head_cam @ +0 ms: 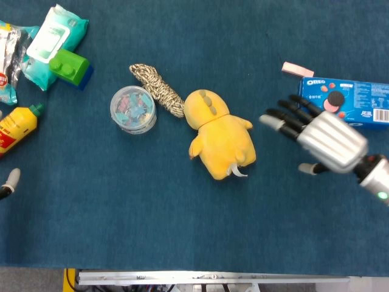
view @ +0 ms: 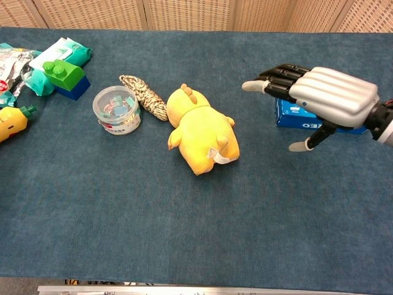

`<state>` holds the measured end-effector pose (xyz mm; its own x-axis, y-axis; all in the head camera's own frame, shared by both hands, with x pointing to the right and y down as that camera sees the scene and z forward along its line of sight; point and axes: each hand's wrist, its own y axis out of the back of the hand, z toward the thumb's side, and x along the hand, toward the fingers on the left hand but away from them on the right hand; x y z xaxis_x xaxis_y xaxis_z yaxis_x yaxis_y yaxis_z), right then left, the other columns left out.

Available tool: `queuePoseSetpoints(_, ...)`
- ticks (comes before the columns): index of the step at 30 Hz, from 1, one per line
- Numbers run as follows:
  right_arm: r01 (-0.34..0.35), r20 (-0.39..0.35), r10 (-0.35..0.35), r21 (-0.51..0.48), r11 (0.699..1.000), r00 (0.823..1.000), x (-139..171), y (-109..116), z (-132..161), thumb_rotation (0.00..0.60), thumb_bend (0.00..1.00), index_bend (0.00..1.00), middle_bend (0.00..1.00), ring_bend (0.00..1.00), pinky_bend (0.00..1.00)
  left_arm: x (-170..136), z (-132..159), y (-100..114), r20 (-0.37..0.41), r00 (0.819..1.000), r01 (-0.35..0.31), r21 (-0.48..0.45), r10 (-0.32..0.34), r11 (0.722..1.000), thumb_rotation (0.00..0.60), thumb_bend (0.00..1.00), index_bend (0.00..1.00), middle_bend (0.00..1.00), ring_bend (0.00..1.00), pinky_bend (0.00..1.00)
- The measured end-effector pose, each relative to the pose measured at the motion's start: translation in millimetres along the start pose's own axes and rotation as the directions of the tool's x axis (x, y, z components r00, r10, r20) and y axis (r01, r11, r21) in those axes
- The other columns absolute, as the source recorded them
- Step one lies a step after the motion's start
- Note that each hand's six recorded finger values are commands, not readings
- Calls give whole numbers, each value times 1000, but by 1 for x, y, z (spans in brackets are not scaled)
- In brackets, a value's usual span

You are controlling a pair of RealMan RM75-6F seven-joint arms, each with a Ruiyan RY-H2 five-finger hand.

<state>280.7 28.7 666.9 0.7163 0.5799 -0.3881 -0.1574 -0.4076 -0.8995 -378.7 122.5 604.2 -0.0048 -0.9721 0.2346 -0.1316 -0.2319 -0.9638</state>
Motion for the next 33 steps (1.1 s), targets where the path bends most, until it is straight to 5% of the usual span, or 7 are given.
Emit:
queuePoseSetpoints(9, 45, -111, -43, 19, 999, 993, -25, -7, 31, 165, 0, 83, 104, 0, 0, -1, -2, 0, -6, 1000, 6, -1, -6, 1000, 600, 260, 0, 0, 0, 48)
queuePoseSetpoints(12, 75, -143, -69, 34, 997, 987, -32, -10, 37, 103, 0, 106, 104, 0, 0, -1, -2, 0, -6, 1000, 6, -1, -6, 1000, 600, 260, 0, 0, 0, 48)
queuePoseSetpoints(33, 150, -336, -57, 257, 955, 940, -68, -58, 60, 79, 0, 110, 105, 0, 0, -3, -5, -4, -4, 1000, 23, -7, -23, 1000, 600, 260, 0, 0, 0, 47)
